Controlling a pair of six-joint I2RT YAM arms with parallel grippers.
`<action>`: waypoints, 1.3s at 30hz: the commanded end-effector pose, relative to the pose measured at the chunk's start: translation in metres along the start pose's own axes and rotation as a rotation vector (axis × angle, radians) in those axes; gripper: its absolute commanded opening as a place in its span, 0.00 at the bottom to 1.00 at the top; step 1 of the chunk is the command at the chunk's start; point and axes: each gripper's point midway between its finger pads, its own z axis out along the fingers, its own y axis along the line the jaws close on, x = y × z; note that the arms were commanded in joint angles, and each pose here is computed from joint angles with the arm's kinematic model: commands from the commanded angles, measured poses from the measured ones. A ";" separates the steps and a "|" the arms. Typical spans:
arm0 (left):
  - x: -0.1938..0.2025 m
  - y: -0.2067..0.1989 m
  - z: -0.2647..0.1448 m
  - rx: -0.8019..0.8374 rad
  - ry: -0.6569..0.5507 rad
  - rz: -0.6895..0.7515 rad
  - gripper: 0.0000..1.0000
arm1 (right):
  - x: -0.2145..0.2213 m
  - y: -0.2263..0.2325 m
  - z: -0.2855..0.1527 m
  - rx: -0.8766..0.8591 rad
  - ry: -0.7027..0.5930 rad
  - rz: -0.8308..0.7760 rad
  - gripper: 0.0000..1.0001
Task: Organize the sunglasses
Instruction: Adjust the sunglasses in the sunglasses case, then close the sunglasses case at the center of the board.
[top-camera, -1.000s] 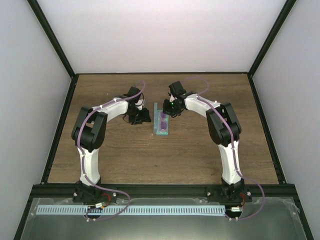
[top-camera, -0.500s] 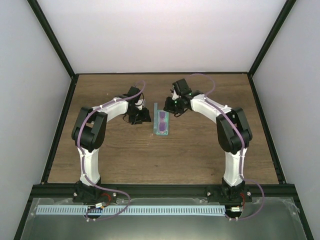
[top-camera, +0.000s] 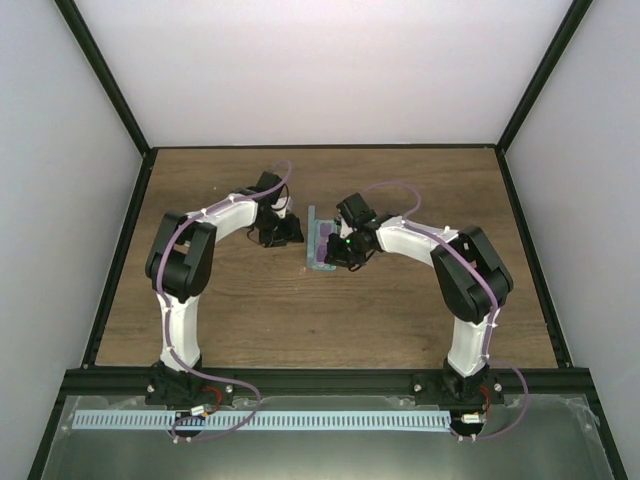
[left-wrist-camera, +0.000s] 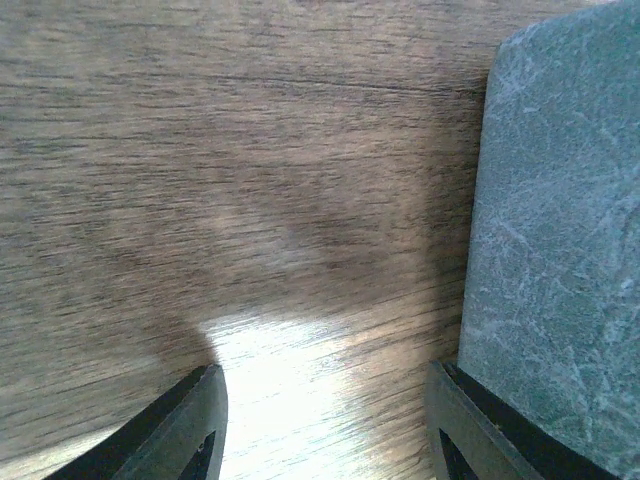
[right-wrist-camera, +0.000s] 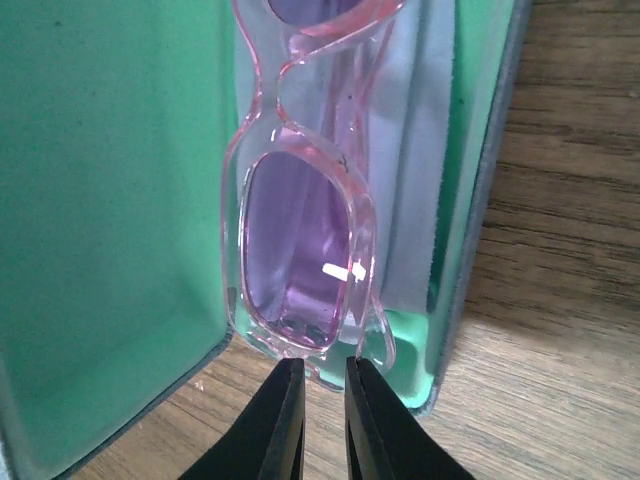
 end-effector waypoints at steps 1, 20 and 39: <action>-0.005 -0.006 0.001 0.012 -0.001 0.014 0.56 | -0.014 0.011 -0.011 -0.005 -0.062 -0.016 0.13; -0.025 -0.007 -0.029 -0.075 -0.062 0.060 0.56 | -0.059 -0.039 -0.045 0.147 -0.179 0.138 0.15; -0.028 -0.032 -0.027 -0.022 -0.027 0.043 0.56 | -0.056 -0.043 0.021 0.004 -0.045 0.106 0.02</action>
